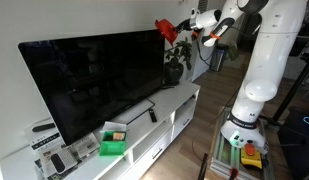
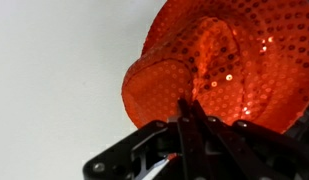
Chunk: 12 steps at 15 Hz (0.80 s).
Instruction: Hang the red hat on the right corner of the TV
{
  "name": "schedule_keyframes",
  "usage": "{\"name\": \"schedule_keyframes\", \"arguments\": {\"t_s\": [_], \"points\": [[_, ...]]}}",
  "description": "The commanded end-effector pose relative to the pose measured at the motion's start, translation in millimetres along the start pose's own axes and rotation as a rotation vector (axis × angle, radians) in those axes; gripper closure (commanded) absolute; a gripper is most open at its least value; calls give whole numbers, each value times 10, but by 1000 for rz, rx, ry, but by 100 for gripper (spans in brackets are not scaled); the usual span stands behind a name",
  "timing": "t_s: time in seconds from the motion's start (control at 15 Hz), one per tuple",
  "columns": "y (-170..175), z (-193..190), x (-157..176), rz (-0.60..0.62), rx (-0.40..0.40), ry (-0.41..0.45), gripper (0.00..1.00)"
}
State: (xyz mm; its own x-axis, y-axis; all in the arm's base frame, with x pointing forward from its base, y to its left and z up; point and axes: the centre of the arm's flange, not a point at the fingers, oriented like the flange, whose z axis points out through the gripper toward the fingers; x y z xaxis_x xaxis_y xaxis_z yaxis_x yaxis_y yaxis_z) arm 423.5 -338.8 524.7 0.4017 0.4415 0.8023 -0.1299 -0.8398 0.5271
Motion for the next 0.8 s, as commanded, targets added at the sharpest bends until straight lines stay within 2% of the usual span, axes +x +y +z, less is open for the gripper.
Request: {"name": "schedule_keyframes", "arguments": {"t_s": [0.0,0.47,0.73], "points": [[418,222,45,13,32,2,99],[430,384,-10,-16,103,-41,99],[440,404,-28,-78,119,-56,99]]}}
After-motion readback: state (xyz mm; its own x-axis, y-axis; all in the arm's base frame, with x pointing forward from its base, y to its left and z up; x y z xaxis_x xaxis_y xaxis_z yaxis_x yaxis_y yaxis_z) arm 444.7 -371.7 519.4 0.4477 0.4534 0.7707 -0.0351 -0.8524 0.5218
